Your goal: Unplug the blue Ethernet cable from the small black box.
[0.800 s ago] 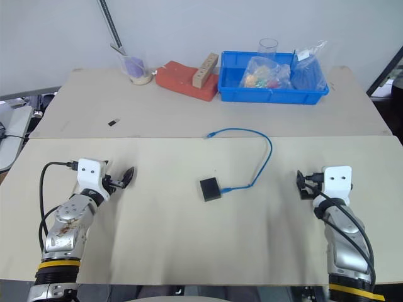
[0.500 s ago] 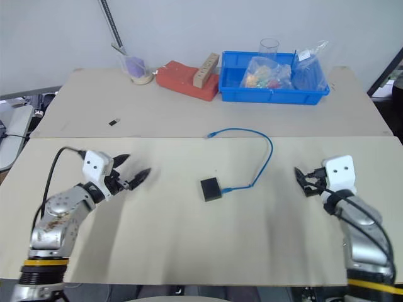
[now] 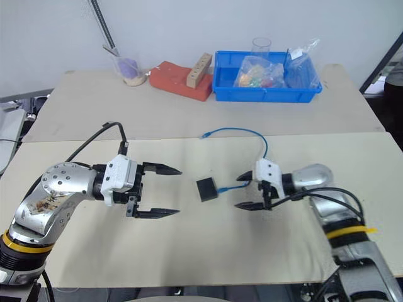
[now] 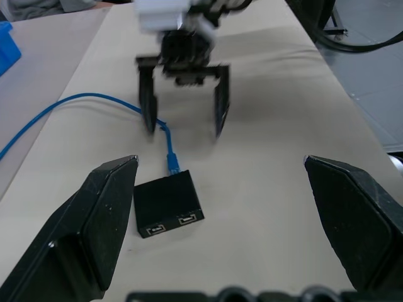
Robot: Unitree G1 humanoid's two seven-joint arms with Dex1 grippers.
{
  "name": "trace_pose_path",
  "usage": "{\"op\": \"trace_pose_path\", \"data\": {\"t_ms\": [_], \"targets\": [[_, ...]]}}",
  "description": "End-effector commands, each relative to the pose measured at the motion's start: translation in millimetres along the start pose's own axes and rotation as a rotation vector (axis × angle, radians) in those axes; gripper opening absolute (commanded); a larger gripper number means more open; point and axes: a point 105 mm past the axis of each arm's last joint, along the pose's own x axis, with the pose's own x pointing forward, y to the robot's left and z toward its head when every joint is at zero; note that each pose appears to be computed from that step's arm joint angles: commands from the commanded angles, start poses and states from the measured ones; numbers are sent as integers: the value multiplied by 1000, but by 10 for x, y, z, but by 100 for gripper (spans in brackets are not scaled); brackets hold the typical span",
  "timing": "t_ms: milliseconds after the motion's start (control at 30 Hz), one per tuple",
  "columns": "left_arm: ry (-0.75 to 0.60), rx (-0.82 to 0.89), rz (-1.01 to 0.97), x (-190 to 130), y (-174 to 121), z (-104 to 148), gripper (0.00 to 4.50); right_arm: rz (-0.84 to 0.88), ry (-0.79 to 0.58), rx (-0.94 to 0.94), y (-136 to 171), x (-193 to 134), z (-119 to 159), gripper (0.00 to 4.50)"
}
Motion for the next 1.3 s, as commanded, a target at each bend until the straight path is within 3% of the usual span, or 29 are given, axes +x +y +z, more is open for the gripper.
{"op": "trace_pose_path", "data": {"t_ms": [33, 67, 167, 533, 633, 733, 833, 933, 1033, 1300], "targets": [[0, 38, 4, -59, -46, 71, 448, 46, 21, -38, -53, 1, -10, 450], [5, 34, 12, -80, -56, 55, 448, 69, 14, -40, -46, 11, 8, 450], [10, 31, 35, -111, -64, 32, 450, 103, -16, -39, -42, 50, 75, 375], [21, 16, 52, -155, -108, -36, 450, 139, -66, -50, -53, 209, 211, 2], [20, -16, 87, -192, -51, -79, 450, 109, -83, -67, -97, 131, 259, 2], [-6, -154, 174, -260, 75, -154, 450, 21, -124, -175, -174, 7, 454, 2], [-106, -535, 250, -343, 231, -242, 450, -207, -136, -530, -305, -154, 790, 2], [-210, -714, 231, -324, 329, -180, 450, -335, -131, -790, -303, -237, 1021, 2], [-278, -764, 225, -231, 468, -130, 450, -356, -128, -959, -193, -205, 1142, 2], [-273, -683, 152, 51, 631, -86, 450, -376, -156, -1059, -111, -127, 1298, 2]]}}
